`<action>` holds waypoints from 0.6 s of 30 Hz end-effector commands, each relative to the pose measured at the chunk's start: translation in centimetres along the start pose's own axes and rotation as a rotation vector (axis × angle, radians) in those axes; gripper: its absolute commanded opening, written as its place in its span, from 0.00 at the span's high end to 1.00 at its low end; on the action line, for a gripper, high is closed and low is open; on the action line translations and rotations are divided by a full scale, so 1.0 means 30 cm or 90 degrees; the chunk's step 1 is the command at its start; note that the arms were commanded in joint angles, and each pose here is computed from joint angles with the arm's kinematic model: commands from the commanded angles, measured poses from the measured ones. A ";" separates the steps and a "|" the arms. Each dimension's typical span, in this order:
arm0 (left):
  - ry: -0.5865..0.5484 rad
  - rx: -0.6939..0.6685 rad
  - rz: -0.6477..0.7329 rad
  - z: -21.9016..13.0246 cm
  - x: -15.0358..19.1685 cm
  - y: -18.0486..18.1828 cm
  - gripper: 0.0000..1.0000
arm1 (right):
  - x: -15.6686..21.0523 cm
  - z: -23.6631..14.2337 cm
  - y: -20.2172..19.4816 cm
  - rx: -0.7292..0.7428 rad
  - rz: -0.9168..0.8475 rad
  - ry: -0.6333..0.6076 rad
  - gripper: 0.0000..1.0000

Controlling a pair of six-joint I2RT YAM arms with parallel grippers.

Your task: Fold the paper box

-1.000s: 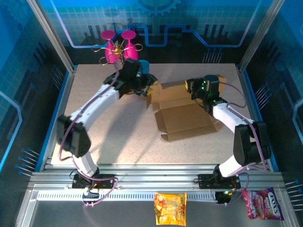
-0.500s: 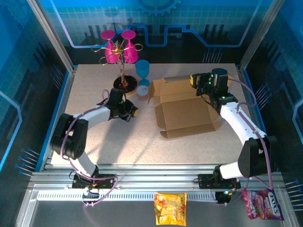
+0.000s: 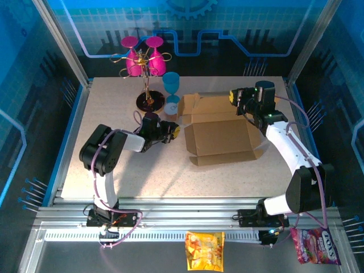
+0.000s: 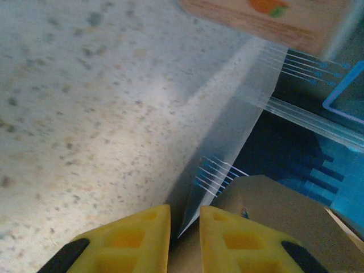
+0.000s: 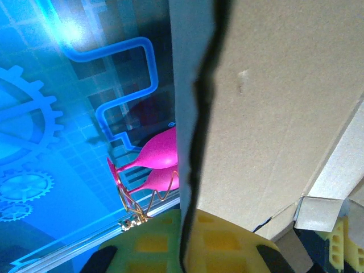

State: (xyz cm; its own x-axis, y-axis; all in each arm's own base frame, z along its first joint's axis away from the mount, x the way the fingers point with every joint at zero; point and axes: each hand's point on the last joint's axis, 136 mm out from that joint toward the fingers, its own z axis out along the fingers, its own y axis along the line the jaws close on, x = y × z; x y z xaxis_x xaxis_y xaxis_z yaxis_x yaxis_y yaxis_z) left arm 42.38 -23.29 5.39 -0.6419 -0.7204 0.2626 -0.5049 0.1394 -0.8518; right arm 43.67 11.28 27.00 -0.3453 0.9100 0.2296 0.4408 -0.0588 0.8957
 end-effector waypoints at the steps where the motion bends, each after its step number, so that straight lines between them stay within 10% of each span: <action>1: -0.003 0.080 0.011 0.013 -0.004 -0.086 0.75 | -0.001 -0.019 0.049 -0.015 0.011 0.003 1.00; 18: 0.035 0.128 0.052 0.042 0.118 -0.130 0.63 | -0.022 0.010 0.003 -0.007 0.022 -0.001 1.00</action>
State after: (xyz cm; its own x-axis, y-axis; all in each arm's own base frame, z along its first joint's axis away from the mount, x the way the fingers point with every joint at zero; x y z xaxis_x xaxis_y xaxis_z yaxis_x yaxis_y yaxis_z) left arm 42.82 -26.80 8.38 -0.6976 -0.6770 0.2346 -0.3710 0.0611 -0.9266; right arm 43.78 11.30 26.97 -0.3397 0.9082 0.2443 0.4457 -0.0733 0.8922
